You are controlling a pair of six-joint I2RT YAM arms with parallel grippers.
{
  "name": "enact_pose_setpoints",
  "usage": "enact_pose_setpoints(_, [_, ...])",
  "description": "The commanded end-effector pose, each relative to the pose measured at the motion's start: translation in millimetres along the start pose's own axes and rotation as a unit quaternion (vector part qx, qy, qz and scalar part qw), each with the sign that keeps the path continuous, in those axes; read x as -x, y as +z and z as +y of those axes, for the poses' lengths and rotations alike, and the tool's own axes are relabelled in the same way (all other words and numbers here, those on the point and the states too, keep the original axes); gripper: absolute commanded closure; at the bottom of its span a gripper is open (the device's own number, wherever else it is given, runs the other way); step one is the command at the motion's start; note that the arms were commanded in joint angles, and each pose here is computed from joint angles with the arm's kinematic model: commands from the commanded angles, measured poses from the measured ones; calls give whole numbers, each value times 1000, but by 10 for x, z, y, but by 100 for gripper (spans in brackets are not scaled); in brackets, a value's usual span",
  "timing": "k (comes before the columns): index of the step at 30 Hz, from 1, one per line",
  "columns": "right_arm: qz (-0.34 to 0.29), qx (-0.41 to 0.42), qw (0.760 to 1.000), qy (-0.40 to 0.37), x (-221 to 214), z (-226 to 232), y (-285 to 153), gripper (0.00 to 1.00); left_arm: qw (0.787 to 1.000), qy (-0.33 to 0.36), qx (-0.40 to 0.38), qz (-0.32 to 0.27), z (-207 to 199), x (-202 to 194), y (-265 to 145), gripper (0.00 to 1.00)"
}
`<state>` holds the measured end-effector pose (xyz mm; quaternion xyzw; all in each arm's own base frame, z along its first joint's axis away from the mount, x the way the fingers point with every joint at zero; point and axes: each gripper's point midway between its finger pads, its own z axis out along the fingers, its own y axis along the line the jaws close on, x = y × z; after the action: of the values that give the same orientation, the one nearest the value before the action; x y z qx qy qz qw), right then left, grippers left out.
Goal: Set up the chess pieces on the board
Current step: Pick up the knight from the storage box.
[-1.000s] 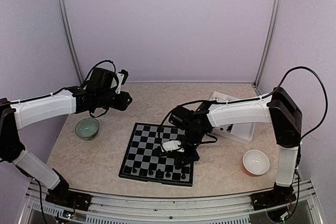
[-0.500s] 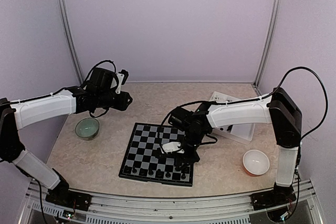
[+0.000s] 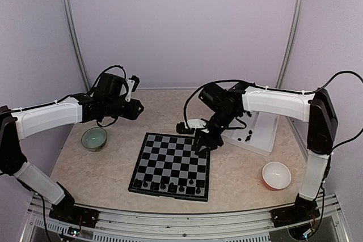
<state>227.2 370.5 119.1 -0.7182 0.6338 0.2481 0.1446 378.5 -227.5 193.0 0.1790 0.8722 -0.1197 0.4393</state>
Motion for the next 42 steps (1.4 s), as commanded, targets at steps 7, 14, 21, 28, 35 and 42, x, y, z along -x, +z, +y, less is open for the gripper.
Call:
enact_pose_setpoints(7, [31,-224,954,199,-1225,-1274,-1326,73,1000,0,-13,-1,-63,14,6,62])
enact_pose_setpoints(14, [95,-351,872,327,-2284,-1939,-1845,75,1000,0,-20,6,-90,-6,32,62])
enact_pose_setpoints(21, [78,-359,829,422,-2780,-2357,-1850,74,1000,1,-19,6,-98,-11,18,62])
enact_pose_setpoints(28, [91,-343,821,447,-3010,-2558,-1584,71,1000,4,-20,7,-115,-20,22,62])
enact_pose_setpoints(35, [94,-329,822,456,-3122,-2682,-1386,70,1000,5,-21,7,-123,-23,26,62])
enact_pose_setpoints(42, [100,-318,823,460,-3222,-2731,-1217,74,1000,5,-21,9,-127,-33,34,62])
